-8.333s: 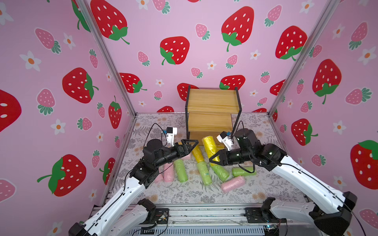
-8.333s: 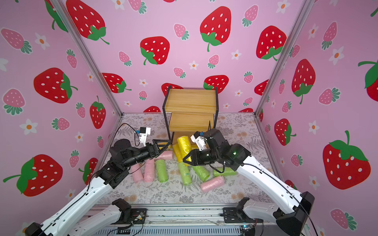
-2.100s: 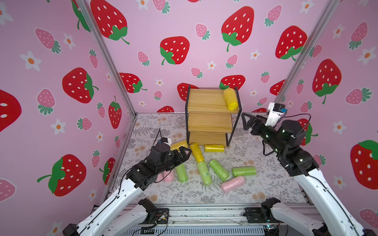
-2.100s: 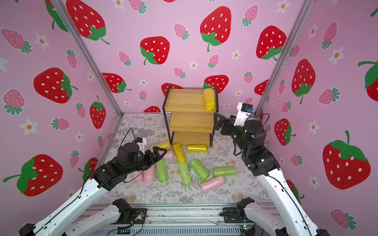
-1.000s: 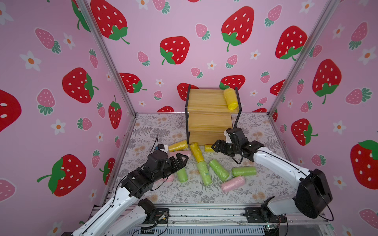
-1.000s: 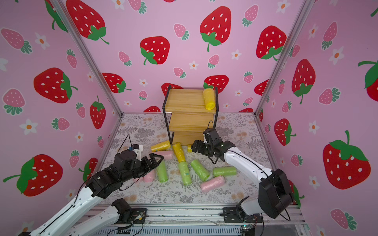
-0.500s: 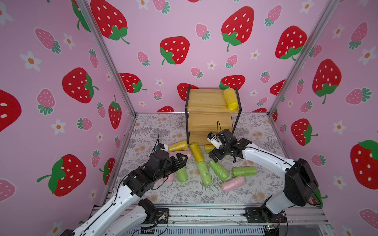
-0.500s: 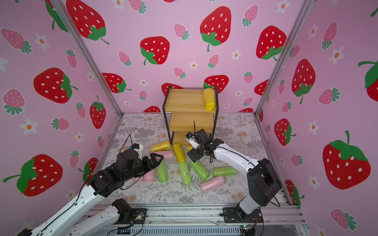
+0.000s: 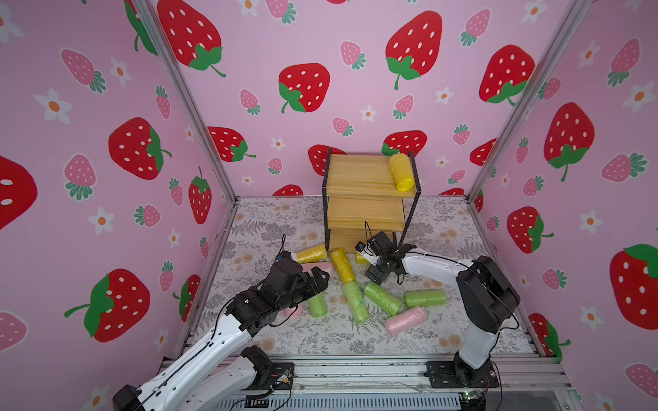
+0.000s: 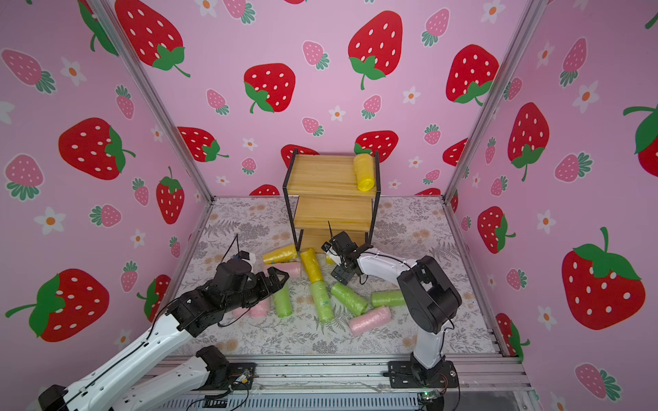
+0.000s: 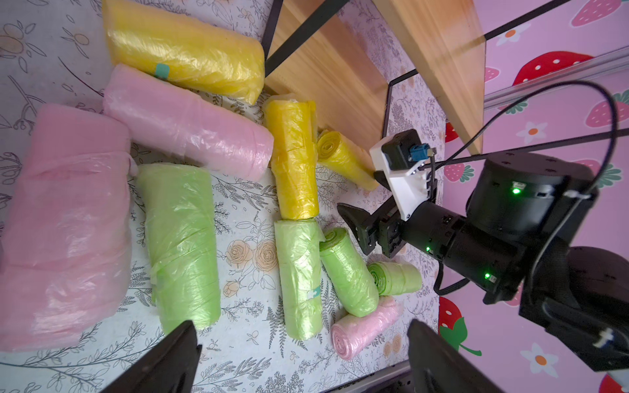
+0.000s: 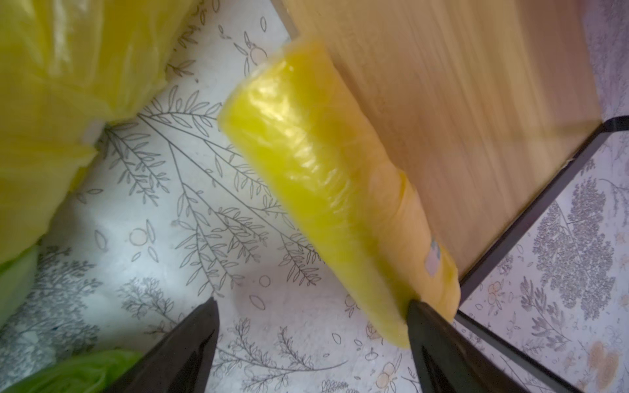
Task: Sort the rolls of trash bags by color and place them on the shelf
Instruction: Pick up the roll of trash bags from the center of the board.
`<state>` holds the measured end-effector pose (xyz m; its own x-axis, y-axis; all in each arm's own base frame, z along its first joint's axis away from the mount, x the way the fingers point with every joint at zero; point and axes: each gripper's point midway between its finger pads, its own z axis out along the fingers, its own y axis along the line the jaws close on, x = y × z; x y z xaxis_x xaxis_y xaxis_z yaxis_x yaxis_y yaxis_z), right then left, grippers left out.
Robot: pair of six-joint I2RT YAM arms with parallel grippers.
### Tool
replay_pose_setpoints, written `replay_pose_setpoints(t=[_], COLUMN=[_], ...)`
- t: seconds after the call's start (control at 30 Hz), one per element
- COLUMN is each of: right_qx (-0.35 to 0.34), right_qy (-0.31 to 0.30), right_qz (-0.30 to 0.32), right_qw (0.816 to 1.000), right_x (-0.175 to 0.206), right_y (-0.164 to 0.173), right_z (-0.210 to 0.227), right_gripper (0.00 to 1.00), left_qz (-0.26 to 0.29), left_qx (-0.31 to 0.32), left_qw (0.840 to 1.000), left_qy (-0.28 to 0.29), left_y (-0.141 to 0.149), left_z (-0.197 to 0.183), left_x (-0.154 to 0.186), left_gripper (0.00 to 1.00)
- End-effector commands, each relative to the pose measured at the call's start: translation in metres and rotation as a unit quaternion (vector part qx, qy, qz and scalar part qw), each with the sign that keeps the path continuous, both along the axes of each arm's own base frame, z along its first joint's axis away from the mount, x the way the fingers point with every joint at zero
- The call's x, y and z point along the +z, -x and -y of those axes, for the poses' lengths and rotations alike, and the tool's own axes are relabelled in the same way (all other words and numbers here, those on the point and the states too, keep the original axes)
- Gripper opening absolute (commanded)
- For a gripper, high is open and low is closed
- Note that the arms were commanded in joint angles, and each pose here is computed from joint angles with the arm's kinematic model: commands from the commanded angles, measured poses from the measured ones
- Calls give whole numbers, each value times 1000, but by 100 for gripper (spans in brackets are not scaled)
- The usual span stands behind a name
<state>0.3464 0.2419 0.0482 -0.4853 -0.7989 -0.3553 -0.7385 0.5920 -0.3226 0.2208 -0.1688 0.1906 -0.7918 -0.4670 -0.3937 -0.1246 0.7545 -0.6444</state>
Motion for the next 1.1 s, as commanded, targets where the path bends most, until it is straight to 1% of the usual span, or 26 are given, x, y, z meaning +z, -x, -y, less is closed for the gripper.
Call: replay_pose_setpoints(t=[0.0,0.1,0.2,0.27,0.43,0.53,0.67,0.83,0.9,1.0,1.07], right_qx=[0,0,7,11,29,12,11,6,7,9,11], right_qy=[-13,-25,-13,-6,9,19,25,11,6,-8,-27], right_qz=[14,33,51,53,62,70,53,50,33,6,-13], right_qw=[1000,999,999,999,998,997,998,999,999,1000,999], right_x=[-6,5,16,21,21,17,-2,-9,-16,-22,-19], right_y=[-8,-12,-16,-17,-21,-35,-41,-43,-41,-33,-24], right_z=[-8,-10,-7,-5,-4,1,1,-3,-5,-10,-14], right_gripper=[90,90,90,90,91,91,91,93,92,88,82], left_qz=[-1,-5,-3,-2,-10,-13,-14,-10,-12,-13,-14], left_qx=[2,2,3,4,-1,-5,-7,-7,-7,-6,-7], left_qw=[1000,1000,1000,1000,1000,1000,1000,1000,1000,1000,1000], left_qy=[-18,-21,-22,-21,-19,-18,-18,-20,-19,-16,-16], left_y=[1,2,1,-1,-6,-7,-7,-6,-6,-6,-4], left_z=[-4,-5,-5,-4,3,6,8,6,7,7,7], left_x=[-7,-10,-11,-11,-13,-13,-13,-11,-12,-13,-14], left_gripper=[99,99,98,99,98,97,96,96,96,96,96])
